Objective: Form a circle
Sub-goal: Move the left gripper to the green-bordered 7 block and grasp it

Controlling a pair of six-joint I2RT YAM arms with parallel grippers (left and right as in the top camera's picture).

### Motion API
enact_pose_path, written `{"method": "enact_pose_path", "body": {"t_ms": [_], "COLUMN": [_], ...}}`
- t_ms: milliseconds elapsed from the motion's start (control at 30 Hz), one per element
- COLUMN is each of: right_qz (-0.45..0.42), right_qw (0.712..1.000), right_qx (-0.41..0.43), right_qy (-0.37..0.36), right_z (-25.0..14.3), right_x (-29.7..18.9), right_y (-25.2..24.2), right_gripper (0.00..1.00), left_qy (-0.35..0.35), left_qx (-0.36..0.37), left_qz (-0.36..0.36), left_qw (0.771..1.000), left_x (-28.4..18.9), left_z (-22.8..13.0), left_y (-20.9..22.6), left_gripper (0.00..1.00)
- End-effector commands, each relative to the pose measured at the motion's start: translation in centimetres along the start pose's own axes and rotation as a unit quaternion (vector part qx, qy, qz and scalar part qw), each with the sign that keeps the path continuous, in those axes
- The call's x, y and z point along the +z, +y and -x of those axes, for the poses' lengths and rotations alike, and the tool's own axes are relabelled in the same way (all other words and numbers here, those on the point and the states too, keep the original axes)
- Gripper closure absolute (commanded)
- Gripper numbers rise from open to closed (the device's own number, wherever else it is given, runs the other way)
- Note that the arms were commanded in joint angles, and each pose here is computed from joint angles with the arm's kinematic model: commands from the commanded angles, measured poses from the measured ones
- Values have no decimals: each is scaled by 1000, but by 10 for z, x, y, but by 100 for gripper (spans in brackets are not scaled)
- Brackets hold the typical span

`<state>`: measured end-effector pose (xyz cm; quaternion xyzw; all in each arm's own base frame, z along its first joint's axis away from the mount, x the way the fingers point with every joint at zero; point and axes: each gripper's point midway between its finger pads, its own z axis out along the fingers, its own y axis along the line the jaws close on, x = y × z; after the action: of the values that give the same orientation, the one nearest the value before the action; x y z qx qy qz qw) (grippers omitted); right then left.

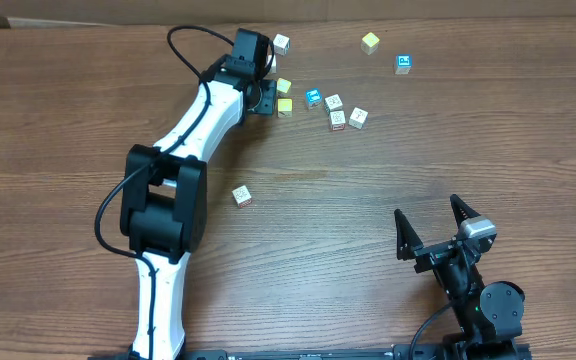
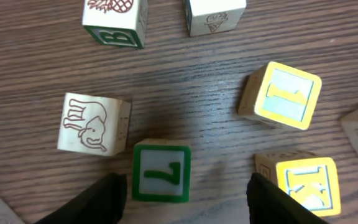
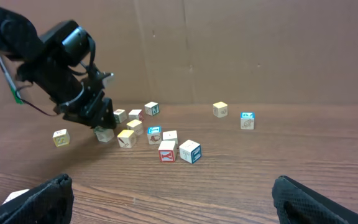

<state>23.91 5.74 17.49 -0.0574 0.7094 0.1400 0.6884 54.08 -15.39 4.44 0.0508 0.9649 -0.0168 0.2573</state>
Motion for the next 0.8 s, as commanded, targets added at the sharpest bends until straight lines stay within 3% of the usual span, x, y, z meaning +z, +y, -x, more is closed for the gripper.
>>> {"method": "enact_pose_path", "body": {"t_ms": [0, 367, 667, 767], "right_qz": [-3, -3, -3, -3], "right_qw": [1000, 1000, 1000, 1000], "right_qx": [-2, -2, -2, -2], "right_qy": [-2, -2, -2, -2], "right_z": [-2, -2, -2, -2], "right_x": [0, 0, 0, 0], "right_y": [-2, -2, -2, -2], "right_gripper": [0, 0, 0, 0], "left_qy": [-11, 4, -14, -17], "left_qx": [1, 10, 7, 7], "left_qz": [3, 27, 24, 23], "left_qw": [1000, 1000, 1000, 1000], "left_x": [2, 22, 22, 22], "left_z": [6, -7, 2, 3], "left_y": [3, 11, 10, 10], "left_gripper": [40, 41, 48, 54]}}
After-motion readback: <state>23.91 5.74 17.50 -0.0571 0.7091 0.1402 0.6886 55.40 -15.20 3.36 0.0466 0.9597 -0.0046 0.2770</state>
